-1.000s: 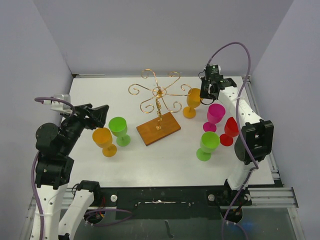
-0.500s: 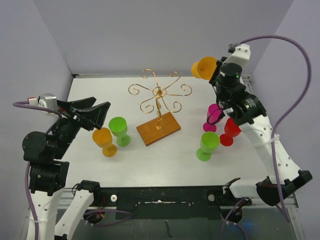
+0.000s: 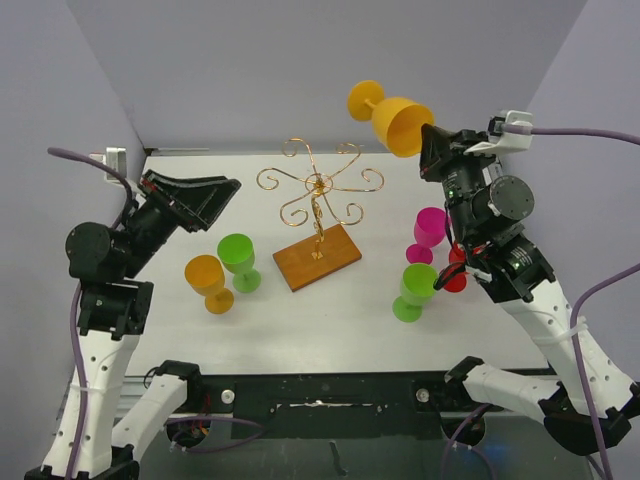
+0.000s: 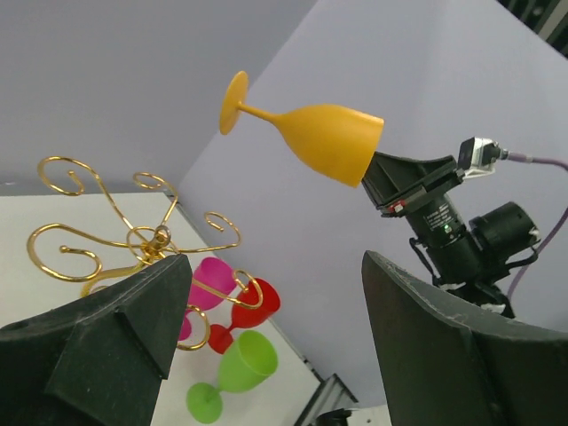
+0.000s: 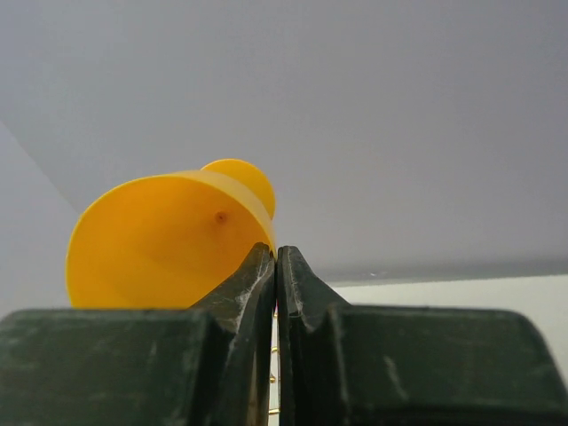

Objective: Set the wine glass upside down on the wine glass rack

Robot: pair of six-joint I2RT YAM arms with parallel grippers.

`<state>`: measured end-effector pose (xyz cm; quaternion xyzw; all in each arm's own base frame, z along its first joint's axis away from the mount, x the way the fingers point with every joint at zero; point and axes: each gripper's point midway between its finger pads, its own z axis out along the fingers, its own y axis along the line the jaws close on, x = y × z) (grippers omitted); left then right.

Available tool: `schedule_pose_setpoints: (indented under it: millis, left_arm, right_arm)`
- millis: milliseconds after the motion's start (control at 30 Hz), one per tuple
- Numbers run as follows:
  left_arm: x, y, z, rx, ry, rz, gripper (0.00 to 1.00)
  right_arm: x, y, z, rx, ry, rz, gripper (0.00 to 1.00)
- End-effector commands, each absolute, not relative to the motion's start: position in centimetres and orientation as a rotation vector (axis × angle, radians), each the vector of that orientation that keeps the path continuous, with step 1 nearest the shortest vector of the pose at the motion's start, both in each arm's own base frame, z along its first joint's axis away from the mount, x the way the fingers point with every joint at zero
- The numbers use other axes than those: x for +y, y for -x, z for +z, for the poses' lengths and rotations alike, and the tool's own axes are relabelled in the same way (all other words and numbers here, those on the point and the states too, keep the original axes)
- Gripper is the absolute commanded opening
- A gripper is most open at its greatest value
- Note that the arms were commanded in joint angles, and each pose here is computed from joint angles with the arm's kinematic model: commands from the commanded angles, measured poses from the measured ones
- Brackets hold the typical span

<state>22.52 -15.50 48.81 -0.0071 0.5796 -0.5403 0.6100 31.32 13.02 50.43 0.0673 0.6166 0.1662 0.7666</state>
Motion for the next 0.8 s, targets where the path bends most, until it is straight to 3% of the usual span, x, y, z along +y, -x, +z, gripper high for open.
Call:
schedule_pose_setpoints:
  millis: [0, 367, 700, 767]
  left_arm:
    - [-16.6, -20.8, 52.9, 1.232, -0.014, -1.444, 0.75]
    - [-16.1, -23.4, 56.0, 1.150, 0.147, -1.601, 0.68]
    - [-15.5, -25.9, 58.1, 1.070, 0.248, -1.656, 0.68]
    - [-15.4, -26.4, 58.0, 1.068, 0.279, -1.664, 0.63]
  right_arm:
    - [15.2, -28.6, 57.0, 1.071, -0.076, 0.573, 0.00]
    - [19.9, -26.7, 59.6, 0.876, -0.004, 0.733, 0.00]
    - [25.8, -25.2, 59.1, 0.823, 0.033, 0.691, 0.00]
    - [26.9, -24.9, 59.0, 0.816, 0.046, 0.688, 0.00]
